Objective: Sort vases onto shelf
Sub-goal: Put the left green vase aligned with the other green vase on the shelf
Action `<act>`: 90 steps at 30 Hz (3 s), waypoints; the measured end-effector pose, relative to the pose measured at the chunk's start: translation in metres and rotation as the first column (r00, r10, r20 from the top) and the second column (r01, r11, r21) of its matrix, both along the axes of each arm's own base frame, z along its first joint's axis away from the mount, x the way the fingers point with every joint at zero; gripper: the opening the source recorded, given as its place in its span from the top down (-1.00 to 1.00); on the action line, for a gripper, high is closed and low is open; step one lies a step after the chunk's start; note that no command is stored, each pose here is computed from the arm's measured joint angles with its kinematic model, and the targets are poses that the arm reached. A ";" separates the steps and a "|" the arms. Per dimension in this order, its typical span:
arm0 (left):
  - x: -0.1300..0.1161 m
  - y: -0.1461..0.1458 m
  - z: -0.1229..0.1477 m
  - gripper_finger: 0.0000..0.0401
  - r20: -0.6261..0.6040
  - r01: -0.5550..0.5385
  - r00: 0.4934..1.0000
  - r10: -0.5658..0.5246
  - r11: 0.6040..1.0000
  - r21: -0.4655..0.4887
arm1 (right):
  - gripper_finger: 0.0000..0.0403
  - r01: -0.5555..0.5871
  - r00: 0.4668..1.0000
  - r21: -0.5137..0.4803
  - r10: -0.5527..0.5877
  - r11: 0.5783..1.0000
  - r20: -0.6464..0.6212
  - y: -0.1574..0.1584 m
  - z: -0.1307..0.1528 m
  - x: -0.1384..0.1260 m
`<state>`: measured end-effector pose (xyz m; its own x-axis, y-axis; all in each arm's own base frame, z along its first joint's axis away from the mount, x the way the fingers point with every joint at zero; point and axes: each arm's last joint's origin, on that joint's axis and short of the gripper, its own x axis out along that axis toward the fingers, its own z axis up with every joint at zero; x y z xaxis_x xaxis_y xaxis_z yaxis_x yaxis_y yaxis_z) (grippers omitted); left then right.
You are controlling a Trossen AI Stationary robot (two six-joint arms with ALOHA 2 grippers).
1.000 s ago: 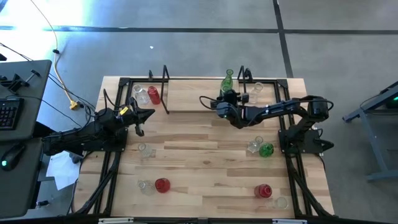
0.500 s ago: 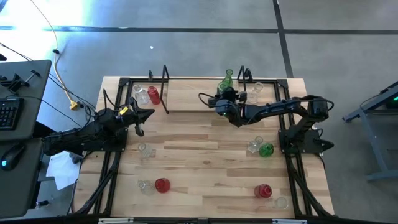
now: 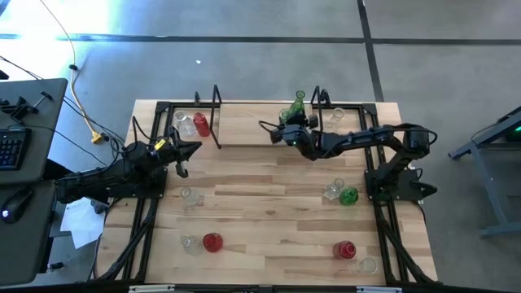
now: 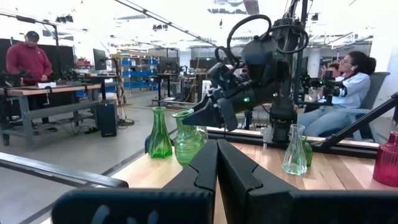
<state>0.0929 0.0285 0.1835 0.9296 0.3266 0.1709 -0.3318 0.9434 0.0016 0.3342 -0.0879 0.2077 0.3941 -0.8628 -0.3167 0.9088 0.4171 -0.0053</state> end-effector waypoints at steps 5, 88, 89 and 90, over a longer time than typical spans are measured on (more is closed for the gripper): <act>0.000 0.000 0.000 0.99 0.000 0.000 1.000 0.000 1.000 0.000 | -0.06 0.004 1.000 0.005 -0.004 1.000 0.005 -0.002 0.000 0.000; 0.000 0.000 -0.001 0.99 -0.017 -0.003 1.000 0.003 1.000 0.015 | 0.85 0.007 0.914 0.166 0.061 0.986 -0.400 0.001 -0.013 0.014; 0.000 0.000 -0.001 0.99 -0.017 -0.003 1.000 0.003 1.000 0.015 | 0.85 0.014 0.914 0.169 0.056 0.986 -0.402 0.001 -0.014 0.013; 0.000 0.000 -0.001 0.99 -0.017 -0.003 1.000 0.003 1.000 0.015 | 0.85 0.022 0.911 0.171 0.051 0.985 -0.410 0.001 -0.014 0.012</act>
<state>0.0931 0.0285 0.1823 0.9314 0.3270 0.1598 -0.3344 0.9422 0.0213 0.3466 -0.0865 0.1939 0.2097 -0.7777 -0.5926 0.8345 0.4582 -0.3061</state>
